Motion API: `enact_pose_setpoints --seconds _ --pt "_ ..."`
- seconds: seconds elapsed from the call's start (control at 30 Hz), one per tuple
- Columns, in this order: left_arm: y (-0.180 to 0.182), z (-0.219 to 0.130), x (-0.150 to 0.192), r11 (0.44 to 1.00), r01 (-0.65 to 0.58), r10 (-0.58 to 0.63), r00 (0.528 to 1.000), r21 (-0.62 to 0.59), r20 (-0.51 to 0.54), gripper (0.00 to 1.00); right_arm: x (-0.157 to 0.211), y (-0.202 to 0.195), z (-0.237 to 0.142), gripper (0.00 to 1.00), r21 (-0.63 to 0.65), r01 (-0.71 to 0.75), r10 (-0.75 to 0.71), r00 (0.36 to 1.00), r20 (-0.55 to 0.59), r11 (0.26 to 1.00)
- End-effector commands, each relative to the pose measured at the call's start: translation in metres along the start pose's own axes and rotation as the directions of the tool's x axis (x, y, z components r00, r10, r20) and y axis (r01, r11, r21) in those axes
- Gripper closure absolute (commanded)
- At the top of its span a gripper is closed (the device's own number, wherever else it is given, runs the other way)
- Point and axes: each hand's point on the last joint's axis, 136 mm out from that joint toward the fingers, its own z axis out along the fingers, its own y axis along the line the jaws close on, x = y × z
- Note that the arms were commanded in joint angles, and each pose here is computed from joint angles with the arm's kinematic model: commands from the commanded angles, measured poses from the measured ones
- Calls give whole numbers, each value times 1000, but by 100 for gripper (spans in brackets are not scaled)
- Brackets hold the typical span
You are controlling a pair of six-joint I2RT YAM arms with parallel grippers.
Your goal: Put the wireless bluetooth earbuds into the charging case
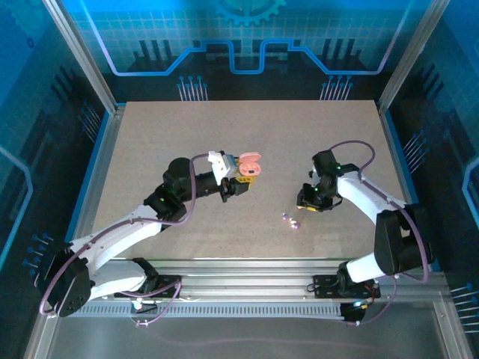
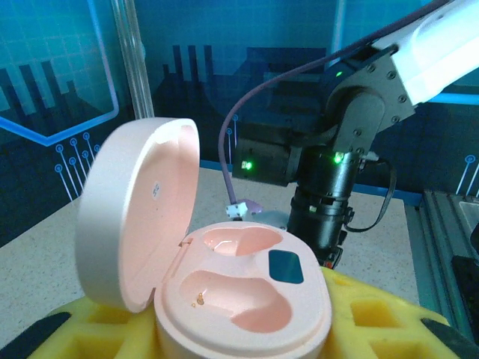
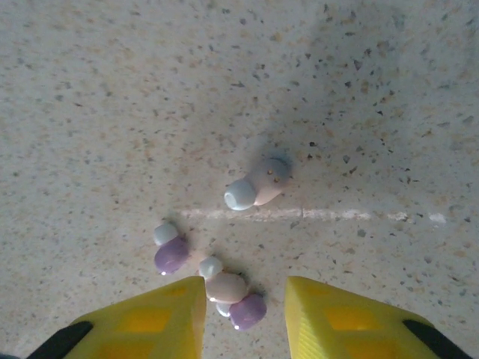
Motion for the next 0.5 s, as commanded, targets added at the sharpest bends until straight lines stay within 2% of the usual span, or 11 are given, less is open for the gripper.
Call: enact_pose_setpoints --seconds 0.0,0.47 --pt "-2 -2 -10 1000 -12 12 999 -2 38 65 -6 -4 11 68 15 -36 36 999 5 999" --pt "-1 -1 -8 1000 -10 10 1000 -1 26 64 -14 -5 27 75 49 0 1 1000 -18 999"
